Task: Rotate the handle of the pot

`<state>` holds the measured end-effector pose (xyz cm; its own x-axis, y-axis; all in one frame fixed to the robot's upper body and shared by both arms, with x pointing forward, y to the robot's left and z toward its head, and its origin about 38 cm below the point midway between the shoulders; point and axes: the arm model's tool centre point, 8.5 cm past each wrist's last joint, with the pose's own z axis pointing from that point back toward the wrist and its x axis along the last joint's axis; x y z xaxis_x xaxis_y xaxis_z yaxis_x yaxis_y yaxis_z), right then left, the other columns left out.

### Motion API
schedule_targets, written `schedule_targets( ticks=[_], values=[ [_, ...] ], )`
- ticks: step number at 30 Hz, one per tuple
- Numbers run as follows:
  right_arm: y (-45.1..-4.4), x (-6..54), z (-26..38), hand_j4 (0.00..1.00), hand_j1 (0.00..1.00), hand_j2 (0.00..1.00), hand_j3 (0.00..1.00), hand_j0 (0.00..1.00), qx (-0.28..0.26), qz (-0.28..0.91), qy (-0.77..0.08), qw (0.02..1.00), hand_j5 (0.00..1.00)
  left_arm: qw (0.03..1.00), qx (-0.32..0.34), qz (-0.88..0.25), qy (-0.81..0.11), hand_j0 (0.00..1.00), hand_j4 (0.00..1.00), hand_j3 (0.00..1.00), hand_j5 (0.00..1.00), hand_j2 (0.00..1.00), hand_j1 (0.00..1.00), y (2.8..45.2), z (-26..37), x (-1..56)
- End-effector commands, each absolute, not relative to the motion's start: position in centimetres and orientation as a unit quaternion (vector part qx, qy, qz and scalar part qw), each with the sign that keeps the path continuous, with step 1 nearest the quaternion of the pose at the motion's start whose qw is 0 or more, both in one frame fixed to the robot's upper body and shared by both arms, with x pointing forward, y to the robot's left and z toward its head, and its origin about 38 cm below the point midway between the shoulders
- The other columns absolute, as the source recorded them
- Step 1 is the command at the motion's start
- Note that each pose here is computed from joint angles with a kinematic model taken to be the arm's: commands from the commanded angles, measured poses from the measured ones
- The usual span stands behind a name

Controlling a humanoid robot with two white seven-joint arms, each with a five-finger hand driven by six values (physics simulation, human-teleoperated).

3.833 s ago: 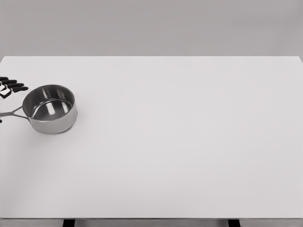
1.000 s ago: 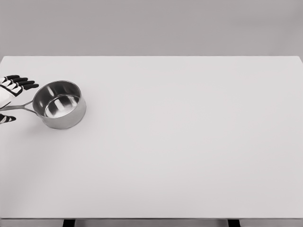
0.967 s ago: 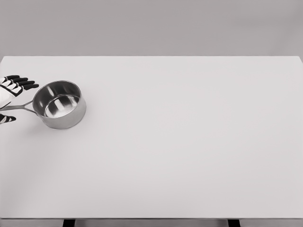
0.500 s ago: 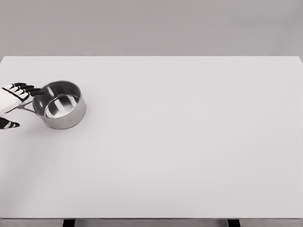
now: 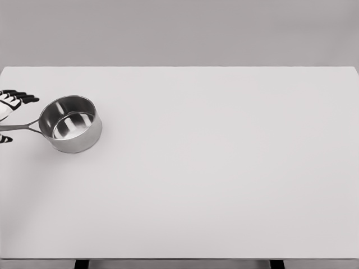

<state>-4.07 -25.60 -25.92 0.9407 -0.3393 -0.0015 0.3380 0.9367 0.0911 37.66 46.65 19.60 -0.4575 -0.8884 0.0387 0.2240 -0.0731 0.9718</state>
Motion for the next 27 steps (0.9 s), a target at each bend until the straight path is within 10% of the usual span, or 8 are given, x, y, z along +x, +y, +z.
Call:
schedule_targets(
  ticks=[1,27],
  values=[
    [-25.6,-4.1,-25.9,1.0,1.0,1.0,1.0,1.0,0.045,-0.172,-0.008,0.984,1.0,0.426,0.307,-0.661,-0.536,1.0,1.0,1.0,1.0,1.0,1.0,46.9,19.1,37.6],
    [-25.6,-4.1,-25.9,1.0,1.0,1.0,1.0,1.0,0.045,-0.172,-0.007,0.984,1.0,0.463,0.321,-0.628,-0.537,1.0,1.0,1.0,1.0,1.0,1.0,49.0,18.5,39.2]
  ],
)
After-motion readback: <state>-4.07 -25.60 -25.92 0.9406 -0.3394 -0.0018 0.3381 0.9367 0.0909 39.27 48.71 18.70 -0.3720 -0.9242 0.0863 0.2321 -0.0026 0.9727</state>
